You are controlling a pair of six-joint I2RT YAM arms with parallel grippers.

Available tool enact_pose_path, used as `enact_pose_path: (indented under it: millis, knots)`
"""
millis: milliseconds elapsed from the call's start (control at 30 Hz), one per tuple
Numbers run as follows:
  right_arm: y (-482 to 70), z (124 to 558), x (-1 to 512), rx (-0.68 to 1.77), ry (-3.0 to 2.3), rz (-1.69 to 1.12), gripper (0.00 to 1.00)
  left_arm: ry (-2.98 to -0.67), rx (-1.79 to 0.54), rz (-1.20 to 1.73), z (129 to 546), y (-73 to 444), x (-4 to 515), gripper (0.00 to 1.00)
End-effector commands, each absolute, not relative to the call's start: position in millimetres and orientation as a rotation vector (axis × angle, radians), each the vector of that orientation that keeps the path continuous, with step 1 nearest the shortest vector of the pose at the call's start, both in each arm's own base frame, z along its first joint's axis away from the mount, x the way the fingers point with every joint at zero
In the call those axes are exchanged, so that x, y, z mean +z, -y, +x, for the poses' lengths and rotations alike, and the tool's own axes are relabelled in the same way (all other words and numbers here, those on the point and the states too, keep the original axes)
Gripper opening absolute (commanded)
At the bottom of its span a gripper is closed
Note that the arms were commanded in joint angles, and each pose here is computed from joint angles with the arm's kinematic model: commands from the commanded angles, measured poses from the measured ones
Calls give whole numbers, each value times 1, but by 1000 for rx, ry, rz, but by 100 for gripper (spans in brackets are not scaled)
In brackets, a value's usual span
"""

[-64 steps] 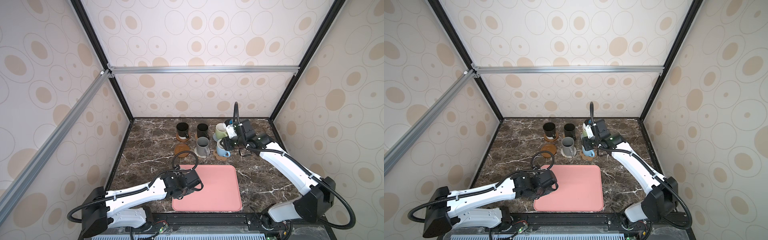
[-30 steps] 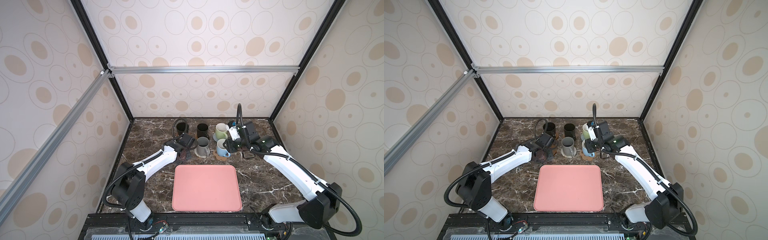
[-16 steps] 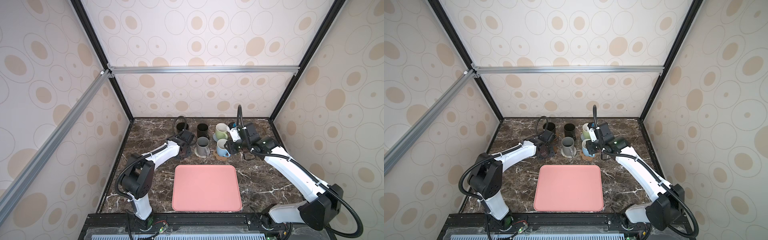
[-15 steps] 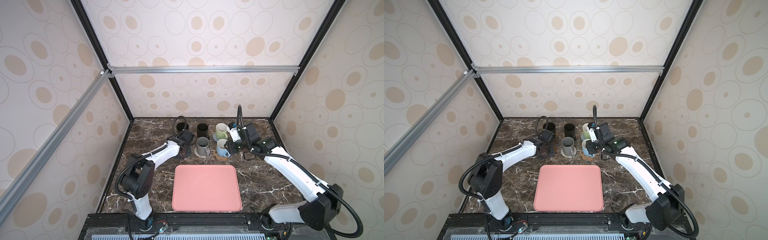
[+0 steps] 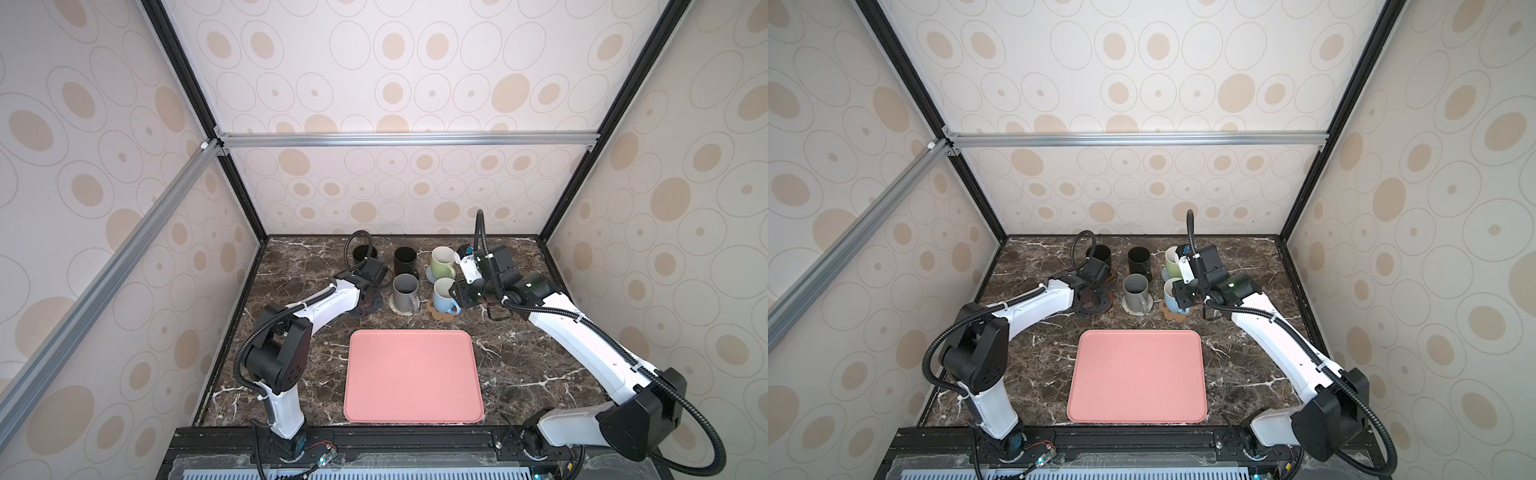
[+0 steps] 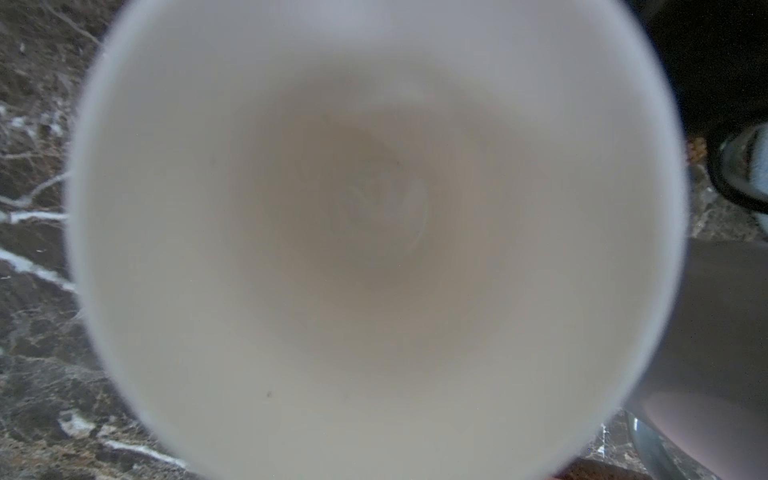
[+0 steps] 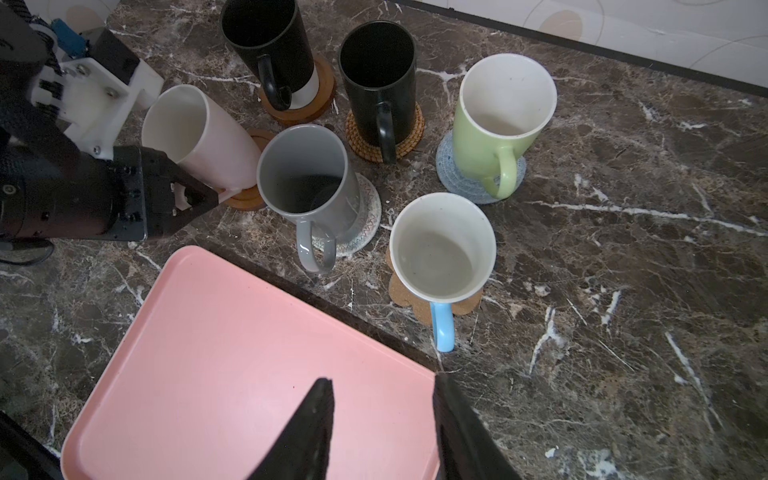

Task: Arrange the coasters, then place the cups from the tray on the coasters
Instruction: 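Lower the white mug onto the wooden coaster with the left gripper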

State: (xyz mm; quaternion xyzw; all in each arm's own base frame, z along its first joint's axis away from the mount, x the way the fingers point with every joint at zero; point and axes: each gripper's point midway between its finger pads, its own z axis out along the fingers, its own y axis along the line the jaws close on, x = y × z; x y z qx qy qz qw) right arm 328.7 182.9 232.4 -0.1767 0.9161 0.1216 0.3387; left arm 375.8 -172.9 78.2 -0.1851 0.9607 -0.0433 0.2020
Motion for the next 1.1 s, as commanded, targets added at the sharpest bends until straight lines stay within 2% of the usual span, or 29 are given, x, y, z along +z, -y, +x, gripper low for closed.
enact_pose_path:
  millis: [0, 533, 867, 1067]
  knots:
    - [-177, 326, 229, 295, -2400, -468, 43, -2639, -124, -512, 390, 172, 89, 20]
    - [-177, 329, 230, 294, -2400, -465, 43, -2632, -113, -513, 386, 169, 95, 38]
    - [-178, 331, 230, 300, -2402, -457, 43, -2583, -210, -513, 388, 180, 117, 39]
    - [-178, 330, 231, 301, -2401, -458, 43, -2592, -136, -543, 387, 172, 110, 39]
